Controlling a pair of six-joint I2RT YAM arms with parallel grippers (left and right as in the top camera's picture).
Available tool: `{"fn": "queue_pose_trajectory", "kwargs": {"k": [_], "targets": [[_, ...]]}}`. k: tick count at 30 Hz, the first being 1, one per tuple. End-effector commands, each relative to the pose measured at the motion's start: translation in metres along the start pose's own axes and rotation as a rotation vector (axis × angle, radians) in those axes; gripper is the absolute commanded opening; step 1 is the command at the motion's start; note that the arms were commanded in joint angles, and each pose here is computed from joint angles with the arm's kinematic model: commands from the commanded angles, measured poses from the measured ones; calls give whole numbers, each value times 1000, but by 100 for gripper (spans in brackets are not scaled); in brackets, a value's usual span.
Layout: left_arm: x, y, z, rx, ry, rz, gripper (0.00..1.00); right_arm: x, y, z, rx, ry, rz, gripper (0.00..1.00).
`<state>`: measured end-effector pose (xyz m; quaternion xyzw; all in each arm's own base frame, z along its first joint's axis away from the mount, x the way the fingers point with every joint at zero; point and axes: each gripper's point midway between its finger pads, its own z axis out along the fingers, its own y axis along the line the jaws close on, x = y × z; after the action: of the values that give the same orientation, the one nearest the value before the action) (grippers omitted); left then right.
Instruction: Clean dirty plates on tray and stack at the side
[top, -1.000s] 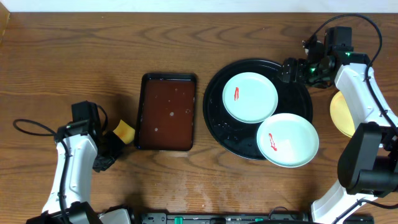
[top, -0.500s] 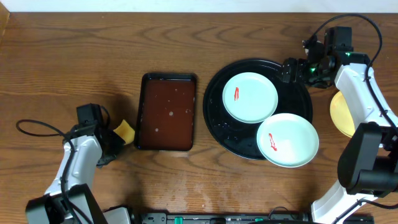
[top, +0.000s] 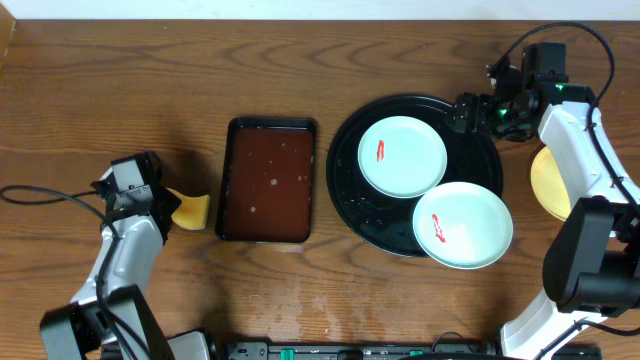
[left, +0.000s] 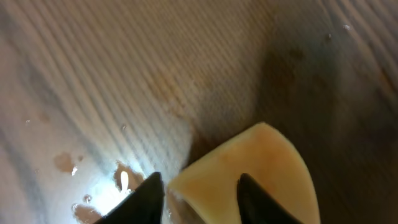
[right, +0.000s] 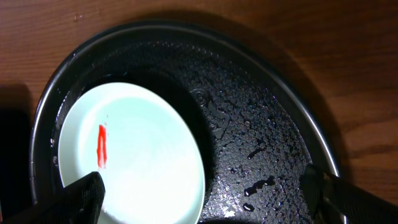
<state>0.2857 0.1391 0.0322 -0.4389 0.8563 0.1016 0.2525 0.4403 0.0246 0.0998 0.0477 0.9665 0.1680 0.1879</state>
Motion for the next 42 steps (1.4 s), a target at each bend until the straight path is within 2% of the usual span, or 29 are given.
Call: {"fn": "queue_pose_trajectory", "kwargs": {"k": [1, 6, 9, 11, 15, 18, 24, 26, 31, 33, 34, 35, 36, 37, 42], "targets": [[-5, 4, 0, -45, 10, 68, 57, -9, 7, -11, -8, -35, -18, 99], [-21, -1, -40, -36, 75, 9, 66, -9, 7, -11, -8, -35, -18, 99], [-10, -12, -61, 52, 155, -38, 66, -9, 7, -11, -8, -35, -18, 99], [3, -9, -66, 49, 212, -67, 66, -9, 7, -11, -8, -35, -18, 99], [28, 4, -56, -6, 279, -98, 65, -9, 7, -11, -8, -35, -18, 99], [45, 6, -42, 7, 317, -114, 65, -9, 7, -11, -8, -35, -18, 99], [51, 8, -20, 53, 359, -220, 65, -9, 7, -11, -8, -35, -18, 99], [52, 11, -13, 54, 379, -242, 59, -9, 7, -11, -8, -35, -18, 99], [60, 3, 4, 87, 430, -238, 55, -9, 7, -11, -8, -35, -18, 99], [65, 4, 9, 80, 450, -237, 50, -9, 7, -11, -8, -35, -18, 99], [65, 4, 9, 80, 452, -232, 45, -9, 7, -11, -8, -35, -18, 99], [64, 3, 10, 88, 446, -211, 26, -9, 7, -11, -8, -35, -18, 99], [62, 2, 9, 93, 439, -209, 14, -9, 7, -11, -8, -35, -18, 99], [57, 1, 8, 101, 428, -205, 8, -9, 7, -11, -8, -35, -18, 99], [9, -1, -18, 160, 305, -223, 7, -9, 7, -11, -8, -35, -18, 99]]}}
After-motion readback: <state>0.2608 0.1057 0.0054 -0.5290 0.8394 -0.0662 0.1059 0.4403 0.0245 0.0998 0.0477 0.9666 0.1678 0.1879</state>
